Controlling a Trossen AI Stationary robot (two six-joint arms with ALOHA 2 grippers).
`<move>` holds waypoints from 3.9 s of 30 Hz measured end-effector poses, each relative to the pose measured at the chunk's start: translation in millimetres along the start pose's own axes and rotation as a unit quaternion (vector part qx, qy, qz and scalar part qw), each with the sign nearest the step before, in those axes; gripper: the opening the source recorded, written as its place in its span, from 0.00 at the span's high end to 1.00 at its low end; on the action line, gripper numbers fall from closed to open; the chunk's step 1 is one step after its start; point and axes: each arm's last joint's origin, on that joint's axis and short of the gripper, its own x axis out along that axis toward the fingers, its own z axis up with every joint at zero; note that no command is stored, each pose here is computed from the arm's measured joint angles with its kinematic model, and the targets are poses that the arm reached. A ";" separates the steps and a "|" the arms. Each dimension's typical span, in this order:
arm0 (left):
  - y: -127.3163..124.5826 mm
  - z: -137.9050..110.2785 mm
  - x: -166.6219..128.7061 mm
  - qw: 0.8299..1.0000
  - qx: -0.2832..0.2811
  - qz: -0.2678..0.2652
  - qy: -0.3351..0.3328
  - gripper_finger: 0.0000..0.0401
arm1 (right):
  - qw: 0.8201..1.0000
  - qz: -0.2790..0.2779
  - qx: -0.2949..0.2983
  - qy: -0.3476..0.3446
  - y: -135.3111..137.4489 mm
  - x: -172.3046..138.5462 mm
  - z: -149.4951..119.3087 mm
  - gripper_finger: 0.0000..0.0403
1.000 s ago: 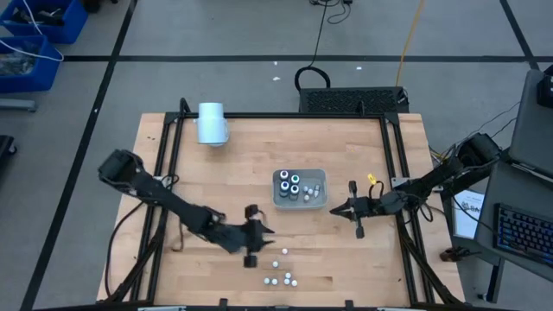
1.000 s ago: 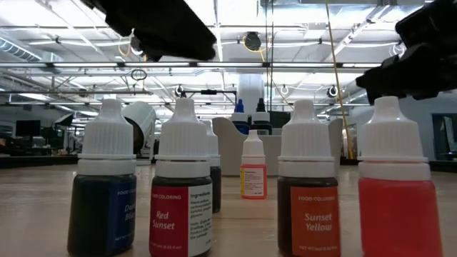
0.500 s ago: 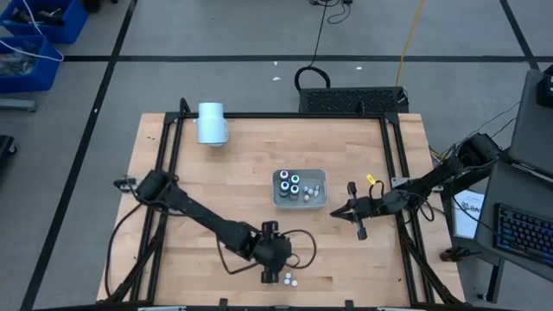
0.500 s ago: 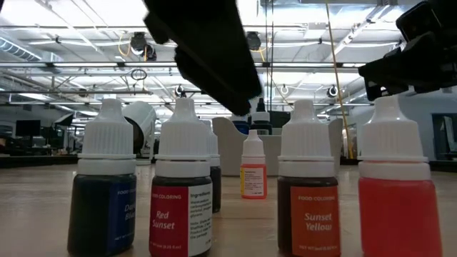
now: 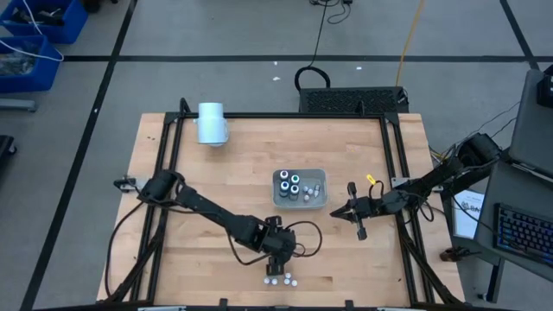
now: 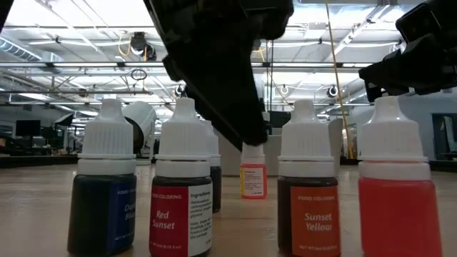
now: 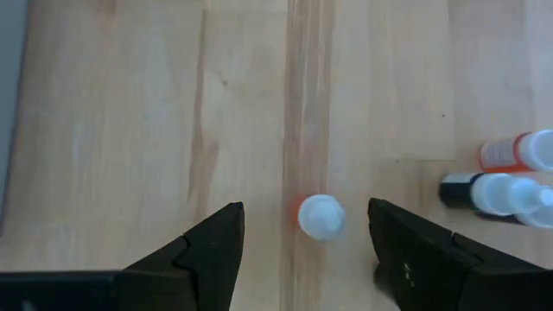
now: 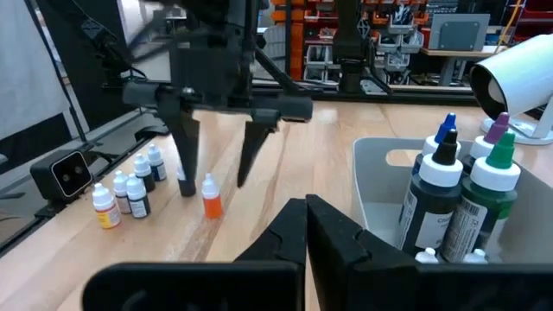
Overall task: Pick & Place food coloring
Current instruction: Put the small orange food coloring bottle into the gray bin
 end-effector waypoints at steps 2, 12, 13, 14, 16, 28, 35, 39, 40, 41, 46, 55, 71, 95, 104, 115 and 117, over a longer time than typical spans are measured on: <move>-0.1 0.8 4.7 1.000 0.000 -0.009 -0.004 0.38 | 1.000 0.000 0.000 0.001 0.0 0.0 -0.2 1.00; -0.4 -0.3 8.6 1.000 0.006 -0.012 -0.002 0.38 | 1.000 -0.001 -0.002 0.000 0.0 0.0 0.1 1.00; -0.3 -0.6 8.6 1.000 0.006 -0.011 0.000 0.38 | 1.000 -0.001 -0.002 0.000 0.0 0.0 -0.1 1.00; -0.2 -0.7 8.6 1.000 0.007 -0.010 0.000 0.38 | 1.000 -0.001 -0.002 0.000 0.0 0.0 -0.1 1.00; -0.2 -0.9 8.6 1.000 0.007 -0.010 0.001 0.38 | 1.000 -0.001 -0.002 0.000 0.0 0.0 0.0 1.00; 0.0 -1.1 8.6 1.000 0.020 -0.009 0.002 0.69 | 1.000 -0.001 -0.002 0.000 0.0 0.0 0.0 1.00; 3.6 2.1 4.2 0.999 0.047 -0.022 0.003 0.87 | 1.000 -0.001 -0.002 0.000 -0.1 0.0 -0.1 1.00; 9.7 20.0 -15.0 0.998 0.049 -0.037 -0.020 0.87 | 1.000 -0.001 -0.003 0.000 -0.1 0.0 -0.1 1.00; 11.1 26.2 -21.1 0.997 0.056 -0.036 -0.025 0.87 | 1.000 -0.001 -0.003 0.001 -0.1 -0.1 -0.2 1.00; 12.5 34.4 -27.9 0.997 0.064 -0.034 -0.032 0.87 | 1.000 -0.001 -0.003 0.001 -0.1 -0.1 -0.2 1.00; 29.3 79.6 -65.2 0.990 0.105 0.017 -0.092 0.86 | 1.000 -0.001 -0.012 0.000 -0.1 0.0 -0.2 1.00; 129.5 120.5 -80.5 0.984 0.076 0.068 -0.144 0.86 | 1.000 0.011 -0.012 -0.002 0.6 -0.1 0.3 1.00; 193.4 110.1 -0.1 0.993 0.029 0.031 -0.107 0.85 | 0.997 0.026 -0.051 -0.043 1.8 -0.8 8.5 1.00; 195.9 102.7 24.6 0.995 0.037 0.042 -0.088 0.84 | 0.997 0.026 -0.051 -0.044 1.8 -0.7 8.8 1.00; 192.8 102.8 24.9 0.993 0.040 0.063 -0.088 0.67 | 0.997 0.026 -0.050 -0.044 1.8 -0.7 8.8 1.00; 156.1 120.3 -68.0 0.986 0.051 0.048 -0.148 0.54 | 0.998 0.027 -0.040 -0.034 1.8 -0.6 6.9 1.00; 139.8 118.7 -107.4 0.984 0.061 0.047 -0.160 0.54 | 0.998 0.027 -0.041 -0.033 1.8 -0.6 6.6 1.00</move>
